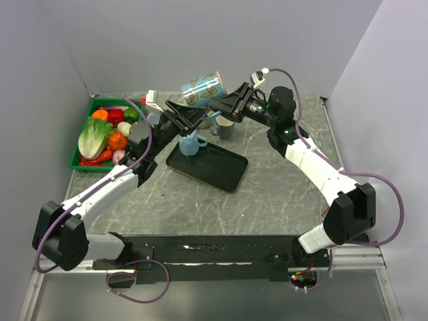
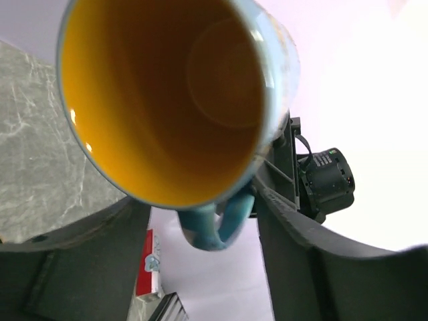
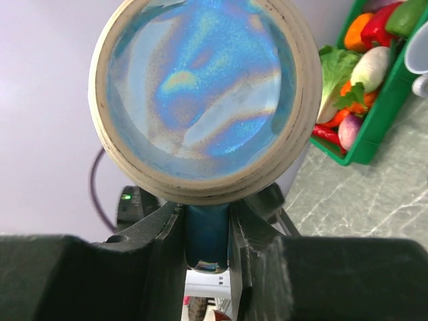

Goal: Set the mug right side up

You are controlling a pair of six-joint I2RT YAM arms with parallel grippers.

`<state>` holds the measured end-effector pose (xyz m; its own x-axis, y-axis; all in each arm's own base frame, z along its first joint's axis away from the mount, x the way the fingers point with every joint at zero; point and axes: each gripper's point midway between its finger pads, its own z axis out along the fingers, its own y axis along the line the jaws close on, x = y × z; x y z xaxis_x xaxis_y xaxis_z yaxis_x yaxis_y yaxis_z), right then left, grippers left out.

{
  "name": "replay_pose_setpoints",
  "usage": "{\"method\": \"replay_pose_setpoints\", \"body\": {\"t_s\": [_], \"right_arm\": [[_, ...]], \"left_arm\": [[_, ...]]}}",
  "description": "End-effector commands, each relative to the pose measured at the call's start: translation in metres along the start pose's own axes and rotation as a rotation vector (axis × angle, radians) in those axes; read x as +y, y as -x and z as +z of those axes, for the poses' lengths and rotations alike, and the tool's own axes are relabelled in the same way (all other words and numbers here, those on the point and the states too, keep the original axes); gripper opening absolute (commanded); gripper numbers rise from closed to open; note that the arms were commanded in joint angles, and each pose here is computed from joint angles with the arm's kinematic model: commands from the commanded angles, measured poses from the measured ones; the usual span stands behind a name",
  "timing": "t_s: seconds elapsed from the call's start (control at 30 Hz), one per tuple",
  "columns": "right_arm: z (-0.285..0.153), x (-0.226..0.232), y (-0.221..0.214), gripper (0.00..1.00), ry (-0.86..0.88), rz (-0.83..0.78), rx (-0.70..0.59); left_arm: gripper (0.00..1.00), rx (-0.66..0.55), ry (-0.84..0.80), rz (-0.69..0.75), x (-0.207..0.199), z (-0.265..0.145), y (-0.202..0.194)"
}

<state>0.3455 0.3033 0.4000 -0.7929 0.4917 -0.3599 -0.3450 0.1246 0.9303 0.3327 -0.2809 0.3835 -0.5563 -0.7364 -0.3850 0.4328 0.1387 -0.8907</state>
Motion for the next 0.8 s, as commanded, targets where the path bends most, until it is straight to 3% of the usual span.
{"method": "replay_pose_setpoints", "body": {"t_s": [0.0,0.17,0.23,0.27,0.47,0.53,0.57,0.6,0.77], "right_arm": [[-0.025,0.088,0.004,0.00,0.258,-0.123,-0.036],[-0.026,0.086,0.002,0.00,0.256,-0.116,-0.034],[-0.027,0.087,0.001,0.00,0.259,-0.120,-0.026],[-0.027,0.085,-0.001,0.00,0.256,-0.119,-0.021],[-0.031,0.051,-0.011,0.02,0.174,-0.176,0.003],[-0.033,0.038,-0.013,0.11,0.145,-0.176,0.001],[-0.035,0.034,-0.013,0.23,0.138,-0.176,0.000],[-0.037,0.030,-0.009,0.28,0.124,-0.177,-0.006],[-0.050,-0.003,-0.004,0.41,0.004,-0.180,-0.019]], "left_arm": [[0.58,-0.057,-0.137,0.006,-0.035,0.005,0.014],[0.31,-0.058,-0.140,0.005,-0.032,0.008,0.014],[0.08,-0.060,-0.140,0.005,-0.031,0.008,0.013],[0.01,-0.063,-0.139,0.006,-0.030,0.009,0.014],[0.01,-0.033,-0.098,0.126,-0.032,0.021,0.015],[0.01,-0.017,-0.091,0.161,-0.030,0.026,0.013],[0.01,-0.010,-0.105,0.208,-0.036,0.029,0.014],[0.01,0.018,-0.060,0.222,-0.023,0.033,0.010],[0.01,0.087,-0.051,0.334,-0.015,0.049,0.001]]}}
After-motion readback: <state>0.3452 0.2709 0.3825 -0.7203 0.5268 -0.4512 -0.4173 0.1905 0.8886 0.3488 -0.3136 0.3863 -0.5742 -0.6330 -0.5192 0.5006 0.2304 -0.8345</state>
